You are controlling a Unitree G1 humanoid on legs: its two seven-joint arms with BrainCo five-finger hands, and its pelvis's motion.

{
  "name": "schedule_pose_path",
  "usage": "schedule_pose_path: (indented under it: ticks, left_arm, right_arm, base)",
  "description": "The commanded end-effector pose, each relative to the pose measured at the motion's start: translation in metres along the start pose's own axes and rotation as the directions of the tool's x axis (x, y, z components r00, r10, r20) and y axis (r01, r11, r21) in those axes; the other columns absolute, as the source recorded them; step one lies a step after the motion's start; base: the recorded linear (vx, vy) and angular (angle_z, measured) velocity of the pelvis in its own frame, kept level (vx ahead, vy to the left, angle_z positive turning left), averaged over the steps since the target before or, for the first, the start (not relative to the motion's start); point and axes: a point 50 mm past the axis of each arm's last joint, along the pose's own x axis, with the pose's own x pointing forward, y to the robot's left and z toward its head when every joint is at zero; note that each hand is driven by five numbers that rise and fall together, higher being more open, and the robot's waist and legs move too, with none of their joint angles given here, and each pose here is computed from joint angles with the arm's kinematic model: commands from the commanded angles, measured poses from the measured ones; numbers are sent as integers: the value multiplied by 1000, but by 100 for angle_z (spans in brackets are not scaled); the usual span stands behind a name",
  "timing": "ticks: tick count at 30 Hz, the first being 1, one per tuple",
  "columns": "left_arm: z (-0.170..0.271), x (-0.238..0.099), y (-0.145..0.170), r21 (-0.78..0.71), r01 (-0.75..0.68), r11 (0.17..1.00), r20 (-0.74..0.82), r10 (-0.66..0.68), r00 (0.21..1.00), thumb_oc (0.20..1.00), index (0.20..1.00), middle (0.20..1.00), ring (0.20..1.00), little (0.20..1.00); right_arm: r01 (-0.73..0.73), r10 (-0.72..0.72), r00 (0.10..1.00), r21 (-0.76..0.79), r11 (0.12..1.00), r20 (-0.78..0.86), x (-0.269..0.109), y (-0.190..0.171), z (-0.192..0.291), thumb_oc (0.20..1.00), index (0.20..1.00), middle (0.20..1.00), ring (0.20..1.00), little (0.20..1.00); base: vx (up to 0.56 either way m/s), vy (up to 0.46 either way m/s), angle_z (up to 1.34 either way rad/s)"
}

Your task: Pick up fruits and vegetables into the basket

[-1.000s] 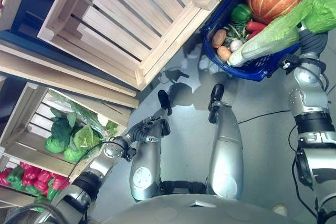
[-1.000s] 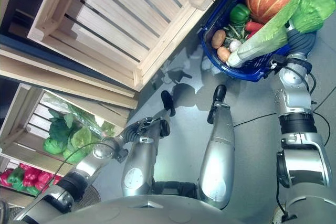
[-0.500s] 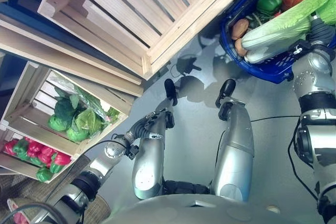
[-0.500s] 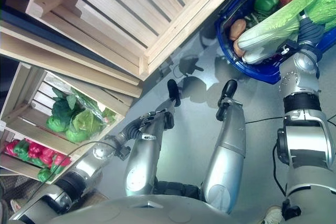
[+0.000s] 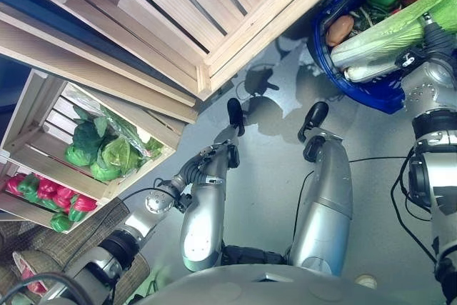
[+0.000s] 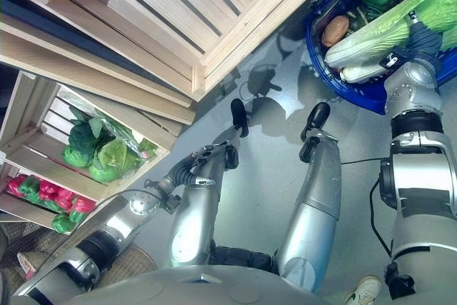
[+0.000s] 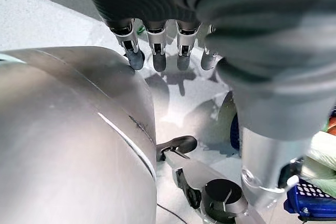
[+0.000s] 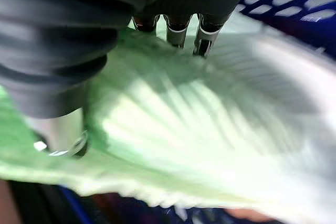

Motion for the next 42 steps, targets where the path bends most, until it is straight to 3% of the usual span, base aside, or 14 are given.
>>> schedule_pose_path:
  ticks: [1, 9, 11, 14, 19, 23, 27, 30, 35, 36, 38, 42]
  left_arm:
    - [-39, -18, -54, -38, 155, 987, -161, -159, 974, 1000, 1000, 1000, 1000, 1000]
    - [-45, -19, -62, -77, 154, 985, -175, -165, 971, 1000, 1000, 1000, 1000, 1000]
    - [-47, -19, -63, -132, 144, 981, -187, -167, 968, 1000, 1000, 1000, 1000, 1000]
    - [-51, -20, -60, -211, 127, 969, -203, -170, 964, 1000, 1000, 1000, 1000, 1000]
    - [-56, -21, -54, -289, 111, 951, -230, -181, 956, 1000, 1000, 1000, 1000, 1000]
    - [-67, -27, -48, -402, 62, 913, -271, -183, 945, 1000, 1000, 1000, 1000, 1000]
    - [-75, -35, -48, -462, 22, 886, -285, -172, 943, 1000, 1000, 1000, 1000, 1000]
    - [-93, -52, -47, -536, -89, 839, -355, -129, 926, 1000, 1000, 1000, 1000, 1000]
    - [-110, -71, -44, -541, -178, 822, -437, -94, 894, 1000, 1000, 1000, 1000, 1000]
    - [-115, -77, -45, -533, -199, 822, -466, -89, 880, 1000, 1000, 1000, 1000, 1000]
    - [-120, -82, -47, -526, -211, 824, -489, -90, 867, 1000, 1000, 1000, 1000, 1000]
    - [-130, -91, -43, -512, -254, 820, -554, -89, 828, 1000, 1000, 1000, 1000, 1000]
  right_arm:
    - [121, -115, 991, -96, 988, 68, 3, -31, 11, 1000, 1000, 1000, 1000, 1000]
    - [265, -239, 955, -146, 953, 173, -4, -33, 4, 1000, 1000, 1000, 1000, 1000]
    - [357, -298, 923, -253, 899, 245, -9, -35, -1, 1000, 1000, 1000, 1000, 1000]
    - [410, -311, 887, -272, 871, 342, -20, -29, -7, 1000, 1000, 1000, 1000, 1000]
    - [394, -252, 860, -264, 880, 443, -41, -21, -23, 1000, 1000, 1000, 1000, 1000]
    - [324, -115, 824, -296, 899, 554, -79, -10, -44, 1000, 1000, 1000, 1000, 1000]
    - [257, -26, 829, -339, 905, 558, -98, -17, -61, 1000, 1000, 1000, 1000, 1000]
    - [76, 136, 905, -467, 881, 404, -129, -29, -107, 1000, 1000, 1000, 1000, 1000]
    - [-112, 236, 958, -543, 832, 164, -151, -39, -150, 1000, 1000, 1000, 1000, 1000]
    - [-190, 265, 963, -564, 804, 53, -158, -45, -165, 1000, 1000, 1000, 1000, 1000]
    - [-267, 304, 952, -586, 765, -36, -166, -49, -179, 1000, 1000, 1000, 1000, 1000]
    - [-541, 388, 840, -536, 648, -379, -192, -55, -221, 1000, 1000, 1000, 1000, 1000]
  base:
    - [-22, 33, -2]
    - [-33, 67, -1]
    - [-27, 120, -8]
    - [-18, 163, -11]
    - [6, 135, -10]
    - [24, 101, -9]
    - [-20, 55, -7]
    - [132, 8, -1]
    - [116, -31, -11]
    - [106, 42, -11]
    - [76, 43, -6]
    - [-10, 58, 1]
